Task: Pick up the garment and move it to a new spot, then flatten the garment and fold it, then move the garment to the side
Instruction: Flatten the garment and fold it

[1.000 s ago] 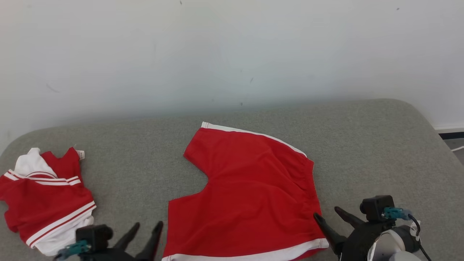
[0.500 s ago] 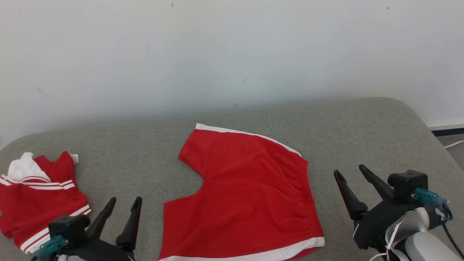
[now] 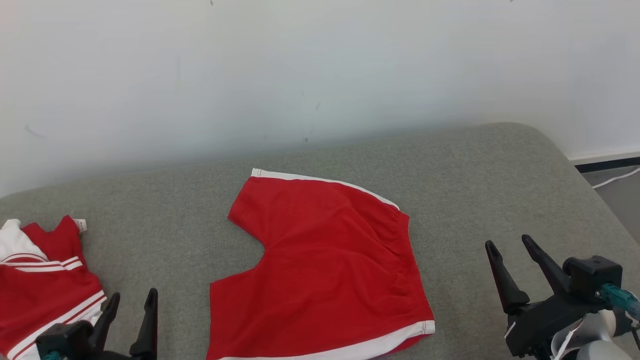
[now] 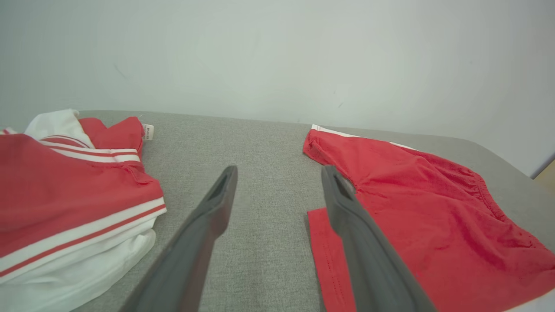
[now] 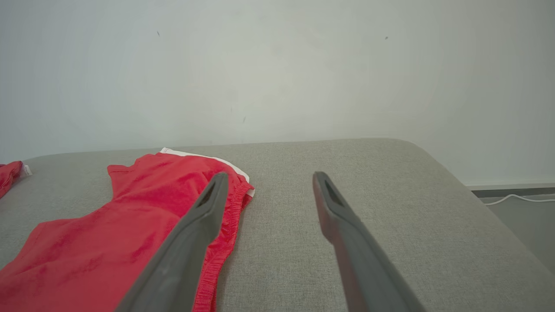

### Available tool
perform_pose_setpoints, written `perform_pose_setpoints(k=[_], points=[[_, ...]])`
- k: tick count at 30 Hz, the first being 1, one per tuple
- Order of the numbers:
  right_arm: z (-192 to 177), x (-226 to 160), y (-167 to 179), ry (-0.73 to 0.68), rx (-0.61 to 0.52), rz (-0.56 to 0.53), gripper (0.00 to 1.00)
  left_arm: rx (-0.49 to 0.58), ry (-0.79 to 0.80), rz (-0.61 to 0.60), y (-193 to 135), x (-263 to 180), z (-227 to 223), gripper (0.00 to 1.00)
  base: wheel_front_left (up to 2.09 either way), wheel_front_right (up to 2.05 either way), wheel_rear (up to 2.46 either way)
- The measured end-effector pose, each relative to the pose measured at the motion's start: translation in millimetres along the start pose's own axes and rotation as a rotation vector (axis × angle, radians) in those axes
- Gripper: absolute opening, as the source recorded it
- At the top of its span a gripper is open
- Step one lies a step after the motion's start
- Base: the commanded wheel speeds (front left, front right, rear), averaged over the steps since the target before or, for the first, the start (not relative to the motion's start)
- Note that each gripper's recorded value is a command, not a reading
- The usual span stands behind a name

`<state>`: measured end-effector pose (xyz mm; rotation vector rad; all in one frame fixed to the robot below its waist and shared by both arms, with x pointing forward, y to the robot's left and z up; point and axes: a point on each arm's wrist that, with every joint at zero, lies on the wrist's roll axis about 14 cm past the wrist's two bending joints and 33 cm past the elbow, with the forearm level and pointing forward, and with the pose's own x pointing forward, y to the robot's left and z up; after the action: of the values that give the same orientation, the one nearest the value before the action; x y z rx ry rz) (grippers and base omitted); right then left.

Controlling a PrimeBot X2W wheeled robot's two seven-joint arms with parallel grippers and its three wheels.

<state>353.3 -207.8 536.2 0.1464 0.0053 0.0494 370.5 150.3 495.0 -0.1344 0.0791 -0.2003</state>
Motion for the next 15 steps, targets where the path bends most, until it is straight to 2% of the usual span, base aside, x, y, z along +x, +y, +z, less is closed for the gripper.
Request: perform_pose_setpoints(k=[10, 15], points=[[5, -3, -17, -0.031, -0.006, -0.055, 1.00, 0.015, 0.009, 0.013, 0, 7, -6, 1.00, 0.00, 0.00, 0.00], [2, -3, -17, -0.027, -0.006, -0.060, 1.00, 0.054, 0.027, 0.009, -1, 7, -10, 1.00, 0.00, 0.00, 0.00]])
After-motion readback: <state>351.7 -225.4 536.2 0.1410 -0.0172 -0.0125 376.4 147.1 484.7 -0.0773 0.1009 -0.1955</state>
